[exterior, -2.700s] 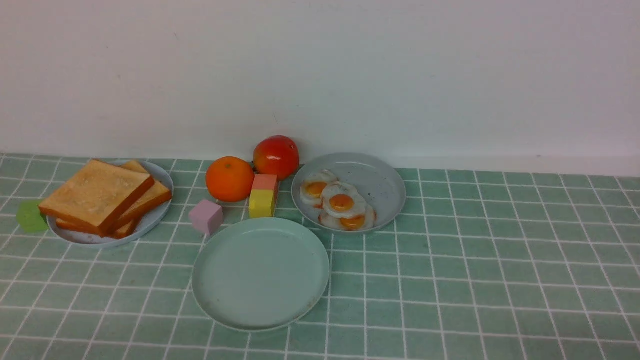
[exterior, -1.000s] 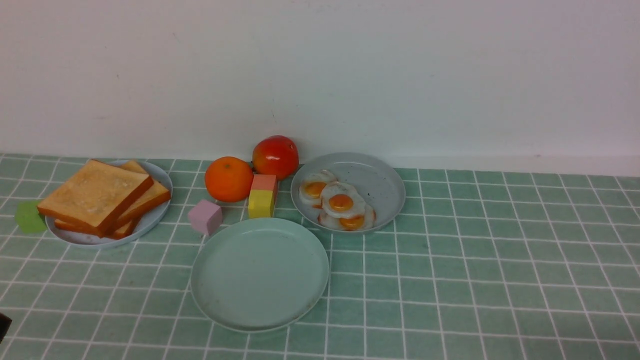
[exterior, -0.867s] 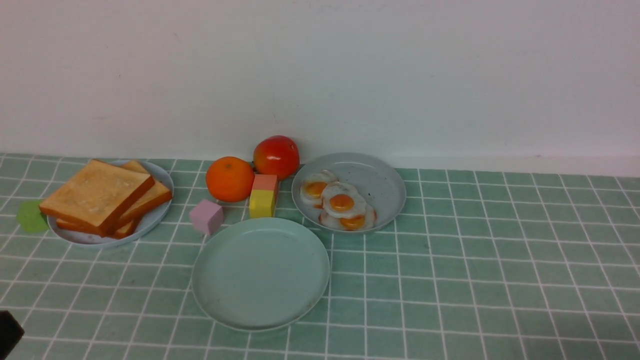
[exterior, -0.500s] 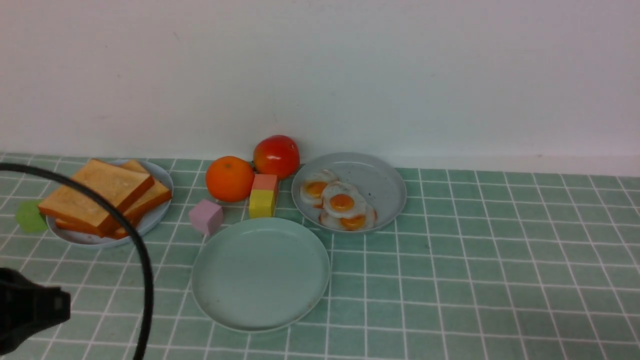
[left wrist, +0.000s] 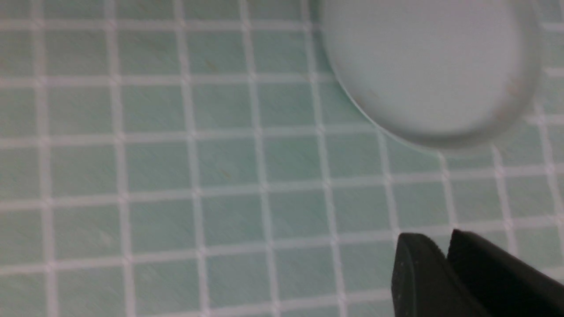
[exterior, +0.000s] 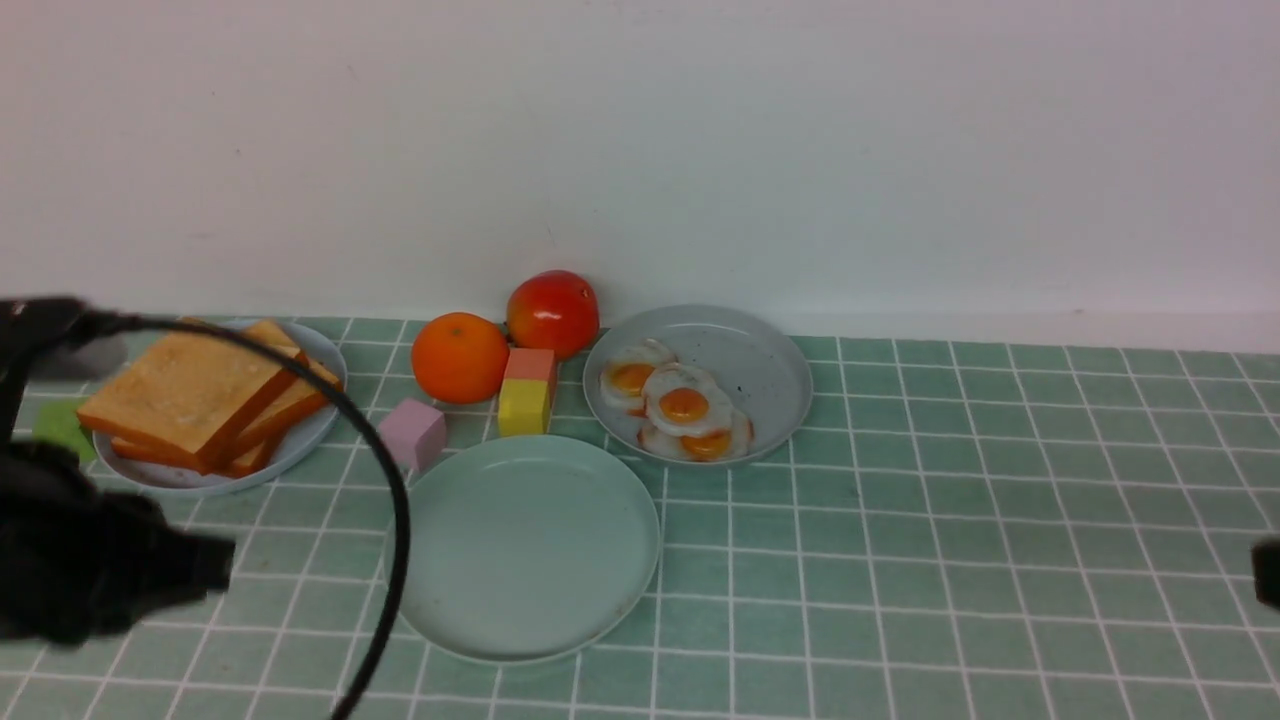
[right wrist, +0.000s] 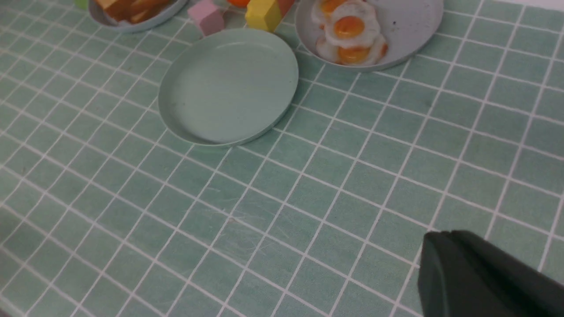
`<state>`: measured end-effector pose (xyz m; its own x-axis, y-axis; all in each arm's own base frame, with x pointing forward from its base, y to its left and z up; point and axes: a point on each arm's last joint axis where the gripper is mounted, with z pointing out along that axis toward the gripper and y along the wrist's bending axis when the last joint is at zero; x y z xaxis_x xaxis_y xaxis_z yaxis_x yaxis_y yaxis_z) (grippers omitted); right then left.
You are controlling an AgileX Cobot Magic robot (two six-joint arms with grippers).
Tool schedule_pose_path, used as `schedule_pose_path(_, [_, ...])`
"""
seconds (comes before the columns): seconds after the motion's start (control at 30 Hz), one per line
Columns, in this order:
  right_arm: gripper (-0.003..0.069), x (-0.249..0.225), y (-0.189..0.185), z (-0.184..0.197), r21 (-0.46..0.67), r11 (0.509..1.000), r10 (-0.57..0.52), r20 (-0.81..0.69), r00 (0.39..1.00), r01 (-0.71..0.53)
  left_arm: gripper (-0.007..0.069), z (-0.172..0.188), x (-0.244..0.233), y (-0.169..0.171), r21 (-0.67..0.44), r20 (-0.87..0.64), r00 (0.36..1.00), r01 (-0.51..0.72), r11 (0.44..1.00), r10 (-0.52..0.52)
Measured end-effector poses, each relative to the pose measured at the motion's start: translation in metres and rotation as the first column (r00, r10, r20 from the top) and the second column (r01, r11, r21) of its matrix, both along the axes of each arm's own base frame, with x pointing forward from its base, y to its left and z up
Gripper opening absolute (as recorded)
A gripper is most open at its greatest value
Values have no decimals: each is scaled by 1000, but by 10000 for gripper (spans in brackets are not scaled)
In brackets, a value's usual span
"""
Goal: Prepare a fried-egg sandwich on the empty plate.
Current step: Use the left arm to grab a slice of bread
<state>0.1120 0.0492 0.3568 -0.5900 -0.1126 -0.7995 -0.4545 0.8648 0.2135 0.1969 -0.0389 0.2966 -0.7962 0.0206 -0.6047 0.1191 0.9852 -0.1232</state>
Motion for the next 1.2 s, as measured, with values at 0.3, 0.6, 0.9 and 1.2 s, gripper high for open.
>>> schedule_pose_path(0.3, [3,6,5,10,-11,997,75,-16,997,-76,108,-4,107,3,192,-44,998,-30,981,39])
schedule_pose_path(0.6, [6,-6,4,15,-15,997,82,23,996,-82,144,-32,192,45,272,-122,992,16,962,18])
schedule_pose_path(0.9, [12,-7,4,15,-27,995,94,38,995,-93,351,-69,219,45,355,-109,984,168,919,-138])
schedule_pose_path(1.2, [15,-7,4,15,-27,995,95,38,995,-94,389,-104,238,47,408,-86,981,195,892,-175])
